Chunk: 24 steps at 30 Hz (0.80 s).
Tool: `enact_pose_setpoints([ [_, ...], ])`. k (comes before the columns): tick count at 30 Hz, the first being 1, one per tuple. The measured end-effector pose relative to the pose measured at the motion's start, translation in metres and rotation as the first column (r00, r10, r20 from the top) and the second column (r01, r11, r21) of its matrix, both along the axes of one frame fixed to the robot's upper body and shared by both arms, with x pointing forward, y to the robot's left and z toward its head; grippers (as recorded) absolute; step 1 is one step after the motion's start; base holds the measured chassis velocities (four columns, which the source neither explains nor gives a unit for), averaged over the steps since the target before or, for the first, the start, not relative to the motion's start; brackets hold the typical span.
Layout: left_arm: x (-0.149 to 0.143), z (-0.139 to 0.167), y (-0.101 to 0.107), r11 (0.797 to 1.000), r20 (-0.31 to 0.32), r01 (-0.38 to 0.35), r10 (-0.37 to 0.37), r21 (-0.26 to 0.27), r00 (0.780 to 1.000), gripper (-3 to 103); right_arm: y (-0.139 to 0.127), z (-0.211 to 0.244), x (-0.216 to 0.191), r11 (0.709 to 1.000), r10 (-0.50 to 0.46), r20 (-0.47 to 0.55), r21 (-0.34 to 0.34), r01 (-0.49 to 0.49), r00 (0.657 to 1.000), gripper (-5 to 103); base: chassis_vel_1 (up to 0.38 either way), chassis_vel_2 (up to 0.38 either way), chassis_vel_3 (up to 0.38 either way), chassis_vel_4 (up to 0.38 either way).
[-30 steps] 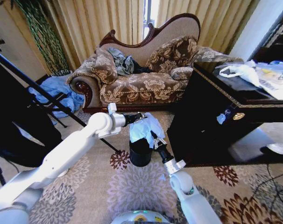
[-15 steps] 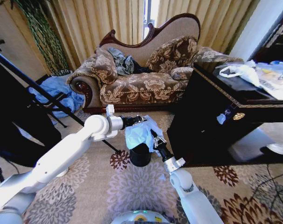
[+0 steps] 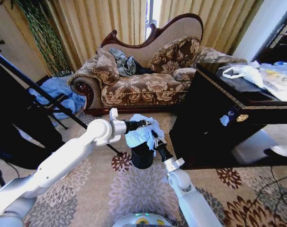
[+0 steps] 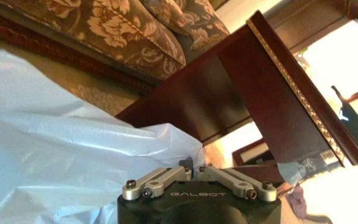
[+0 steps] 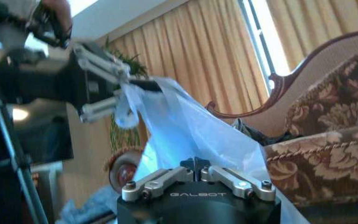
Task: Place a garbage bag over the trash bin.
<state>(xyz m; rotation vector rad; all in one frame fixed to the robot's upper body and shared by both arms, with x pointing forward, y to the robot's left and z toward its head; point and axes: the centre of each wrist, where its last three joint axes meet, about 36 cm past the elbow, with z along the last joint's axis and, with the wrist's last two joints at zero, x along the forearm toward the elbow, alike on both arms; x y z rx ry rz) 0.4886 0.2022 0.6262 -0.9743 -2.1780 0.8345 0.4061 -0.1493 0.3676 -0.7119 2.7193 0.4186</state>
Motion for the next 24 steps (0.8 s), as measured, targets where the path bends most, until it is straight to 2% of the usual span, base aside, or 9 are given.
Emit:
enact_pose_setpoints([
  [5,-0.003,0.000,-0.004,1.000,-0.001,0.013,-0.013,0.000,1.000,0,0.019,0.009,0.007,0.996,-0.016,-0.004,0.084,0.016,1.000,0,0.000,0.000,0.000,0.000],
  [10,-0.005,0.001,-0.006,1.000,0.003,0.027,-0.027,0.001,1.000,0,0.026,0.009,0.017,0.995,-0.019,-0.013,0.098,0.020,1.000,0,0.000,0.000,0.000,0.000],
  [15,-0.006,0.002,-0.007,0.999,0.008,0.051,-0.051,0.018,0.999,0,0.029,0.001,0.028,0.997,-0.009,-0.021,0.077,0.011,1.000,0,0.000,0.000,0.000,0.000],
  [18,-0.006,0.002,-0.002,0.997,0.019,0.068,-0.069,0.047,0.997,0,0.017,-0.006,0.029,1.000,0.005,-0.003,0.012,-0.005,1.000,0,0.000,0.000,0.000,0.000],
  [19,-0.006,0.002,-0.002,0.997,0.019,0.068,-0.069,0.047,0.997,0,0.017,-0.006,0.029,1.000,0.005,-0.003,0.012,-0.005,1.000,0,0.000,0.000,0.000,0.000],
  [21,-0.006,0.002,0.001,0.996,0.031,0.070,-0.072,0.063,0.997,0,0.011,-0.009,0.023,1.000,0.023,-0.001,-0.018,-0.023,1.000,0,0.000,0.000,0.000,0.000],
  [24,-0.006,0.002,0.002,0.995,0.041,0.068,-0.072,0.071,0.997,0,0.015,-0.009,0.012,0.998,0.052,0.000,-0.026,-0.052,0.999,0,0.000,0.000,0.000,0.000],
])
